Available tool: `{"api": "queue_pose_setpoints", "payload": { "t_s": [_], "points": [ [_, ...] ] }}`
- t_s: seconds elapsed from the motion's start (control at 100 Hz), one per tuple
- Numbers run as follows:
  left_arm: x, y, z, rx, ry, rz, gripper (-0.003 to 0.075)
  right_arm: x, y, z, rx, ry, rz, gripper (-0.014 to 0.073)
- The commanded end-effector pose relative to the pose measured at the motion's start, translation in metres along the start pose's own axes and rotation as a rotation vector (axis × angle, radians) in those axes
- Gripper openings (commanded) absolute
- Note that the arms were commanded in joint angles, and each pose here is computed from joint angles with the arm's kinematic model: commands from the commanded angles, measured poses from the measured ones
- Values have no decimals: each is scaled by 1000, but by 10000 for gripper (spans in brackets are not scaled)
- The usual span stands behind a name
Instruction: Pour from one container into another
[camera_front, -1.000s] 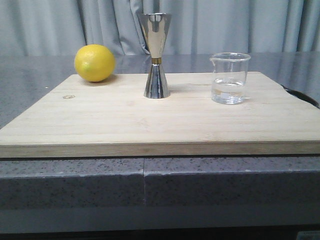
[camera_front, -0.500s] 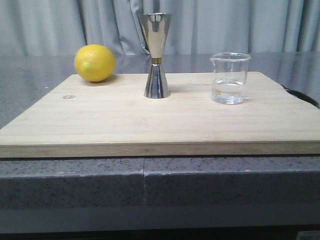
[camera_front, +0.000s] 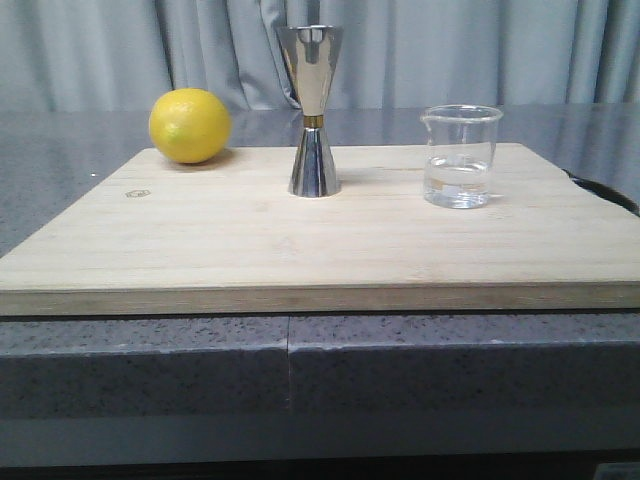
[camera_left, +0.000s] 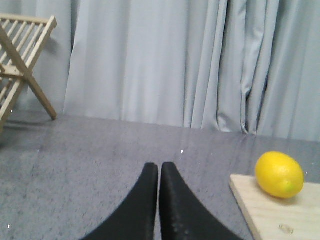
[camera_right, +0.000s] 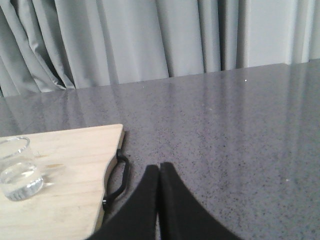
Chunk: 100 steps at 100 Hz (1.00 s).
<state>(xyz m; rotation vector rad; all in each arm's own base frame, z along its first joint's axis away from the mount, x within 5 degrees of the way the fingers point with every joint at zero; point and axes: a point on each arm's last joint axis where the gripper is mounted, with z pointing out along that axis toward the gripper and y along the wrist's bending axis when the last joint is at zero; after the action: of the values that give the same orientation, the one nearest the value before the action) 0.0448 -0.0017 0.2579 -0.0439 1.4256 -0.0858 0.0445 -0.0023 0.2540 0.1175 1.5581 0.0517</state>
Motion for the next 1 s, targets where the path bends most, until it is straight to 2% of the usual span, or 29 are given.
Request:
{"api": "queue_pose_setpoints", "payload": {
  "t_s": [0.0, 0.16, 0.34, 0.99],
  "points": [
    [-37, -4, 0, 14, -63, -16, -21, -36, 3, 0, 7, -35, -34, -53],
    [-67, -8, 10, 25, 18, -11, -21, -69, 6, 9, 16, 41, -163, -53],
    [-86, -10, 24, 26, 63, -10, -21, -92, 9, 21, 15, 30, -169, -53],
    [-89, -9, 29, 21, 27, -14, -21, -94, 9, 23, 13, 15, -170, -53]
  ]
}}
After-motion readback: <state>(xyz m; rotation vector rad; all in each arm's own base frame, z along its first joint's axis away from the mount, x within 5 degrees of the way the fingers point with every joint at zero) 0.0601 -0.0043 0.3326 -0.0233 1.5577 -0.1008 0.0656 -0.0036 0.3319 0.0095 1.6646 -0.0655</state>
